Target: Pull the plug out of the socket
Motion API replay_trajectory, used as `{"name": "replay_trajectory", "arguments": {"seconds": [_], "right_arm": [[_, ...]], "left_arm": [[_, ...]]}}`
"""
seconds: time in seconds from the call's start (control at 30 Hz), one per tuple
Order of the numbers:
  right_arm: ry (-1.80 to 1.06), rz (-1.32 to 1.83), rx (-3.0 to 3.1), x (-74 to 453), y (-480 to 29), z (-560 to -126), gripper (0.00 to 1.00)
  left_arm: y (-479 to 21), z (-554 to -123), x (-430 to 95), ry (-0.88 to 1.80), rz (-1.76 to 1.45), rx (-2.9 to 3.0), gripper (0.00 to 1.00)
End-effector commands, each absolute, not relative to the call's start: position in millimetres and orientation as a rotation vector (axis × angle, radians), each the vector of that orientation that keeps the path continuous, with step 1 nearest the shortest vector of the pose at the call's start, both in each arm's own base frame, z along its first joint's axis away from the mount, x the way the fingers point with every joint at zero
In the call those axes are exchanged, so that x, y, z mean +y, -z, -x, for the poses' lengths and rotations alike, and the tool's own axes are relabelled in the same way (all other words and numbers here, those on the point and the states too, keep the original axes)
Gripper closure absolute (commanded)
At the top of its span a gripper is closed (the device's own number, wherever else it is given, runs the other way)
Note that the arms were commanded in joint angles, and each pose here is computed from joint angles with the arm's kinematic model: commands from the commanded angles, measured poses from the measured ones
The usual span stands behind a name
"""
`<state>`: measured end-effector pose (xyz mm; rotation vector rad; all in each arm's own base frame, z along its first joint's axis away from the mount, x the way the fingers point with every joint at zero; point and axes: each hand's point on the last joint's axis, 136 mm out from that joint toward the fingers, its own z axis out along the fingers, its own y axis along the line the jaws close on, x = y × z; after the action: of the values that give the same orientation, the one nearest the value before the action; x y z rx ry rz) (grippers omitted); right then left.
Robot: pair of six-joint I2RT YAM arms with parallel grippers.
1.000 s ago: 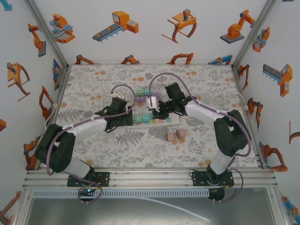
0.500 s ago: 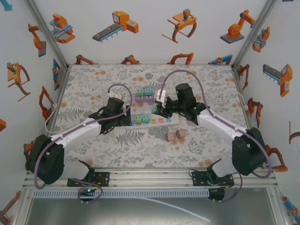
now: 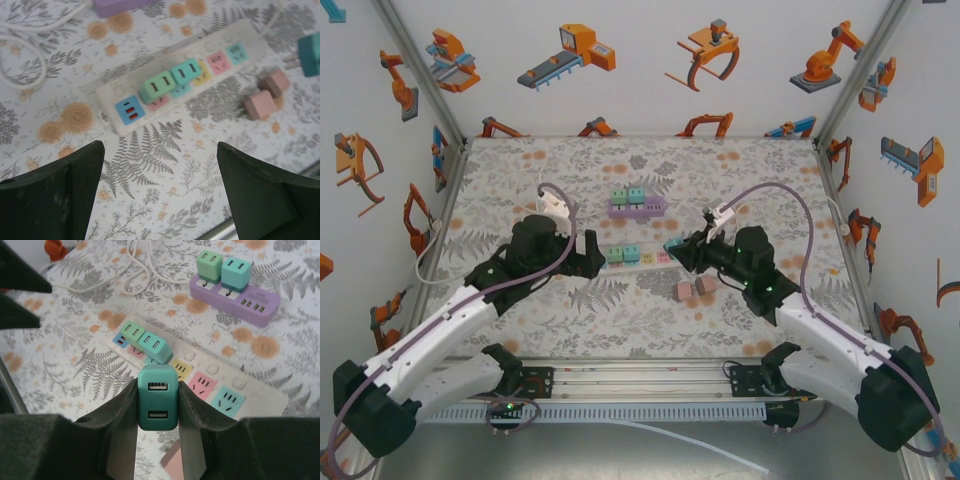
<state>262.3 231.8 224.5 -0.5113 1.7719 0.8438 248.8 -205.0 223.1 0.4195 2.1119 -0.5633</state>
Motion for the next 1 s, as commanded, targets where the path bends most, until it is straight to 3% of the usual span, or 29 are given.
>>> {"name": "replay_trajectory", "arguments": {"seconds": [0.0,0.17,0.33,0.97], "right_arm": [[-0.902,0.234,1.84,219.7,-229.9,-262.0,1.0],[-0.929,-0.087,2.054,206.5,-195.6,-258.8,1.0],[-0.976,-0.187,2.181,222.9,-171.1,-250.3,1.0],[-0.748,-0.221,2.29,266.3,-104.4,-244.6,0.87]], "left_arm": [[-243.6,-210.4,-228.9,0.725,-0.69,2.027,0.14],[-256.9,-167.0,-249.5,0.847,-0.952,1.929,0.14],[-259.0,-144.1,-259.8,0.901,-1.105,1.862,0.12],[-258.5,-136.5,-254.7,0.873,-1.114,1.84,0.1]]}}
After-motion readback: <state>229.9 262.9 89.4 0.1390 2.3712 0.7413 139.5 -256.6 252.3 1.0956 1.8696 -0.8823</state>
